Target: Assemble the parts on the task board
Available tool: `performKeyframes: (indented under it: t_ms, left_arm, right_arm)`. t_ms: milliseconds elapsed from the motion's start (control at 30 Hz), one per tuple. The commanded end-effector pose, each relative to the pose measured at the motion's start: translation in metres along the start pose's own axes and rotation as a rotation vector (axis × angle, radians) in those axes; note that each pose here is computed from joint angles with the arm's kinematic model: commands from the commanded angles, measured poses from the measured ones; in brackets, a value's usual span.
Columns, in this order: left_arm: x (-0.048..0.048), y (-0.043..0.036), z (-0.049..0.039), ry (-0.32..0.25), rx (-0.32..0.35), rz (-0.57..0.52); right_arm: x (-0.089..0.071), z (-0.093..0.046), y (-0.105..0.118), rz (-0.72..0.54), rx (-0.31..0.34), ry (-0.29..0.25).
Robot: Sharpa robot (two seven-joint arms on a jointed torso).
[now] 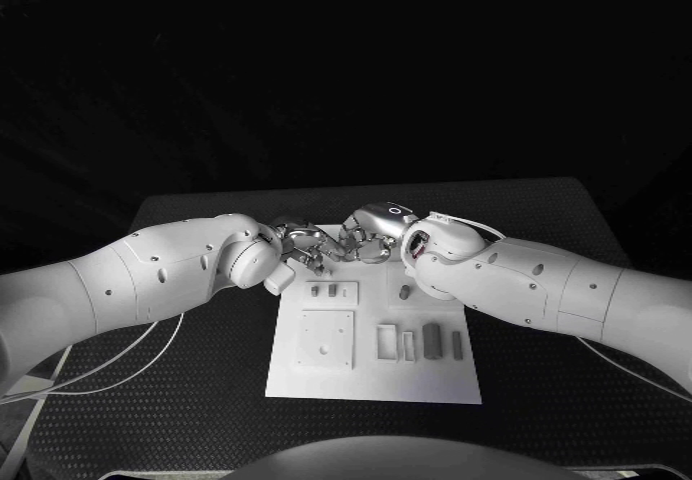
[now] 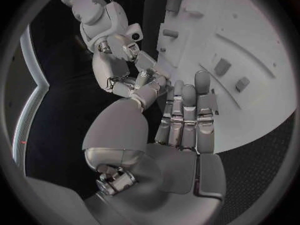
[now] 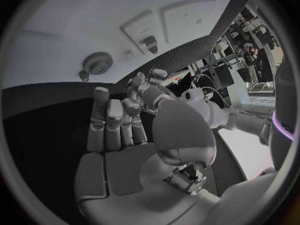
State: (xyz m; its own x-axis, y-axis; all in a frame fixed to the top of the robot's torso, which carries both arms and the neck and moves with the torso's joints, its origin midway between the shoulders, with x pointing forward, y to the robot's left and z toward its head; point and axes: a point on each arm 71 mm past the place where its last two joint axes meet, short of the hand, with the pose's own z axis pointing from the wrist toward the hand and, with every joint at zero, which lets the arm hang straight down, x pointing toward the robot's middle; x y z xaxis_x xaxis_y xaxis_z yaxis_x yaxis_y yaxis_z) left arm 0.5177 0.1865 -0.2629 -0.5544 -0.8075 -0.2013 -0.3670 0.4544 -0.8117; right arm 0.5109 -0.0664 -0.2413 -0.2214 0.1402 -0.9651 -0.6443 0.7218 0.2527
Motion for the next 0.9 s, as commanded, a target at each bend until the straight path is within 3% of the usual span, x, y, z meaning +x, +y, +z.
performKeyframes:
  t_ms: [33, 900]
  left_arm:
    - [0.0011, -0.0051, 0.0001, -0.008, 0.036, -0.002]
    - [-0.0031, -0.0039, -0.0009, -0.02, 0.042, -0.017]
  right_arm:
    - [0.002, 0.0003, 0.0016, 0.004, -0.006, 0.018]
    - [0.0014, 0.0022, -0.0002, 0.029, 0.017, 0.007]
